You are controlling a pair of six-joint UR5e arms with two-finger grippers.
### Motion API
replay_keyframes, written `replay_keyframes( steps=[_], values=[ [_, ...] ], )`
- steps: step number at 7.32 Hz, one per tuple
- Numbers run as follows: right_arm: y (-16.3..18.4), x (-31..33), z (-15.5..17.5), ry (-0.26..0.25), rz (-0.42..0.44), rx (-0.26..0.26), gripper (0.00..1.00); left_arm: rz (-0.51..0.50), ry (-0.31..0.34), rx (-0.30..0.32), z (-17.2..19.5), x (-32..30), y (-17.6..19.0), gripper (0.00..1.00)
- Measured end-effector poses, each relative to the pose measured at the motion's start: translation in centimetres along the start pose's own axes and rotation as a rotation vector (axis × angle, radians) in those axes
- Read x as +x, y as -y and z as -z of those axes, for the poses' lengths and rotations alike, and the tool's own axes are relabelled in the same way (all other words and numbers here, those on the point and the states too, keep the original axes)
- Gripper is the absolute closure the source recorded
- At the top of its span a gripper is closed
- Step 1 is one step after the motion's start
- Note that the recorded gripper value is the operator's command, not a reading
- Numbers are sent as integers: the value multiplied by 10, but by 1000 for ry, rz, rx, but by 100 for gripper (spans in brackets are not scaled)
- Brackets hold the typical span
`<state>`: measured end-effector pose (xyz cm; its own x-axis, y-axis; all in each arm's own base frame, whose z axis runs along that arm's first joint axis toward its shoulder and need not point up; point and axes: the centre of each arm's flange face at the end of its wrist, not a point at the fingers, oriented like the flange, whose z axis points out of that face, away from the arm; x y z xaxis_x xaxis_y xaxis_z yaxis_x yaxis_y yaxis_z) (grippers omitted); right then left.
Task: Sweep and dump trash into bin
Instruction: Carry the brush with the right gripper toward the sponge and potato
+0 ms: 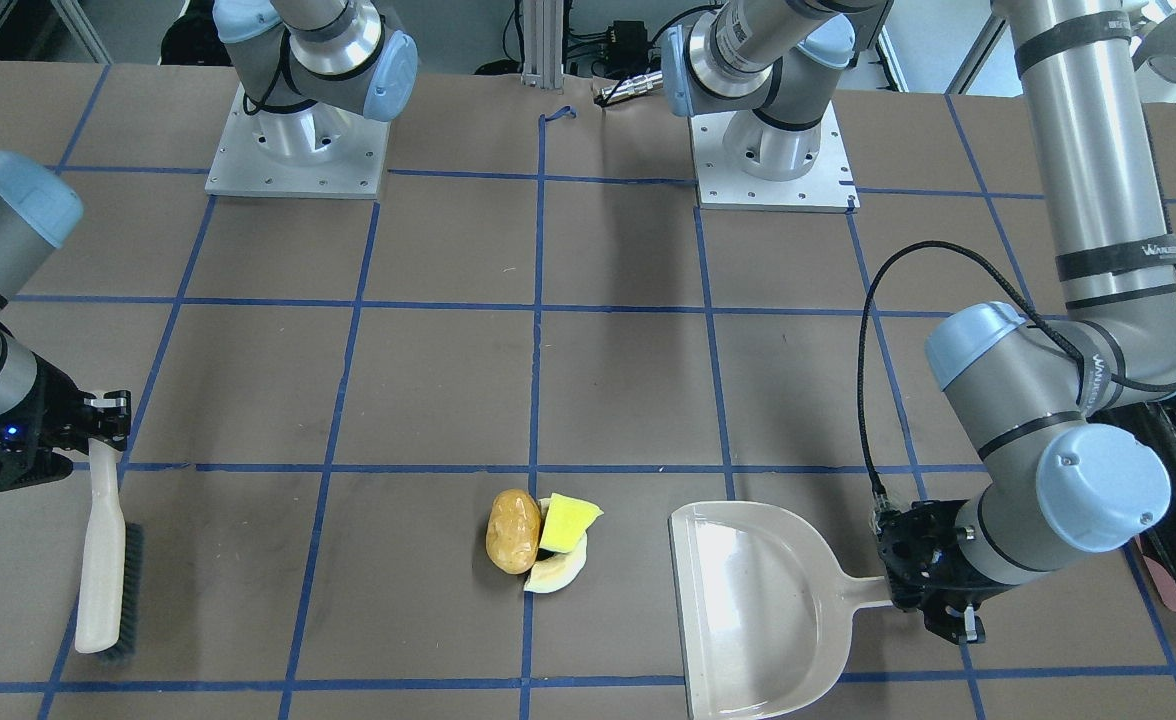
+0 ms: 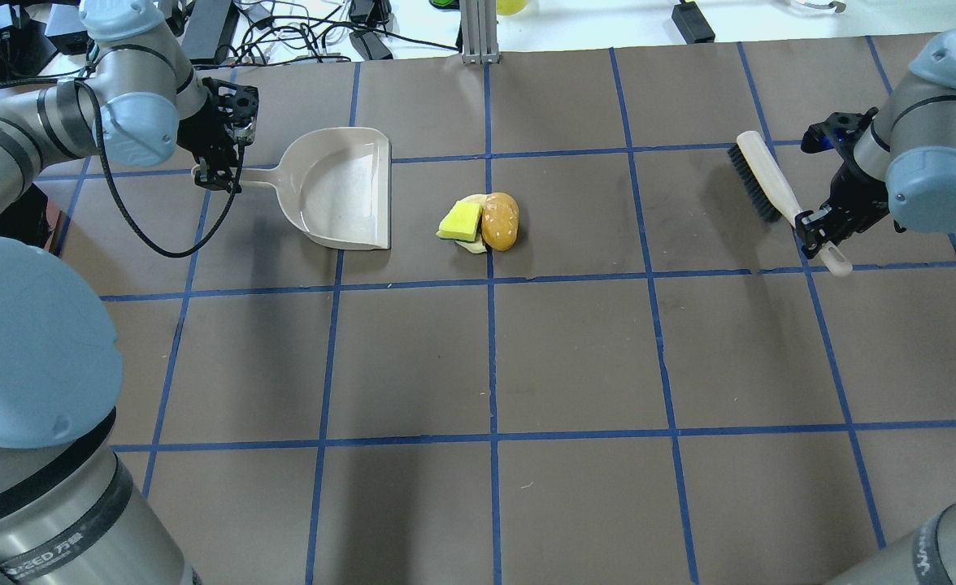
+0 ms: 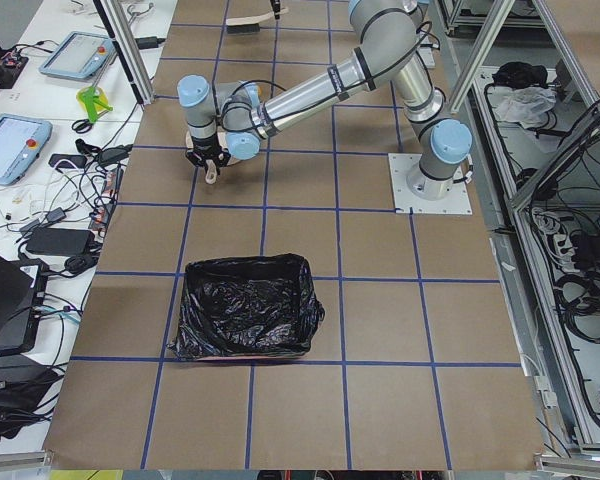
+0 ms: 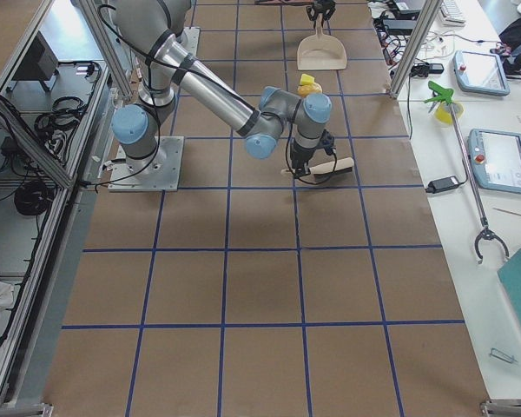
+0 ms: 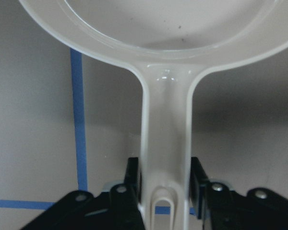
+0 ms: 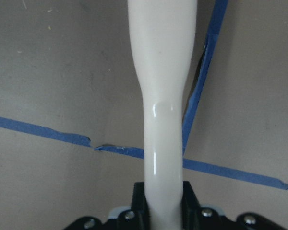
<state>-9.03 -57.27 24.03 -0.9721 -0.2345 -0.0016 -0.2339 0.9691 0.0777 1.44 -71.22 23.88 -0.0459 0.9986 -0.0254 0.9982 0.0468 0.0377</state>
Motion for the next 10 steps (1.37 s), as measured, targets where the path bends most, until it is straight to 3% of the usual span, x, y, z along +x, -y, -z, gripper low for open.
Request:
replay_keyframes(
  steps=[2, 6, 10],
  values=[
    [17, -33, 9, 0, -72, 7, 100, -2, -2, -6, 3, -1, 0, 88],
    [47, -160, 13, 26, -270, 18, 100, -4, -5, -9, 5, -3, 0, 89],
    [48, -297, 14, 78, -440, 16, 100, -17, -20, -12, 5, 1, 9, 93]
  ],
)
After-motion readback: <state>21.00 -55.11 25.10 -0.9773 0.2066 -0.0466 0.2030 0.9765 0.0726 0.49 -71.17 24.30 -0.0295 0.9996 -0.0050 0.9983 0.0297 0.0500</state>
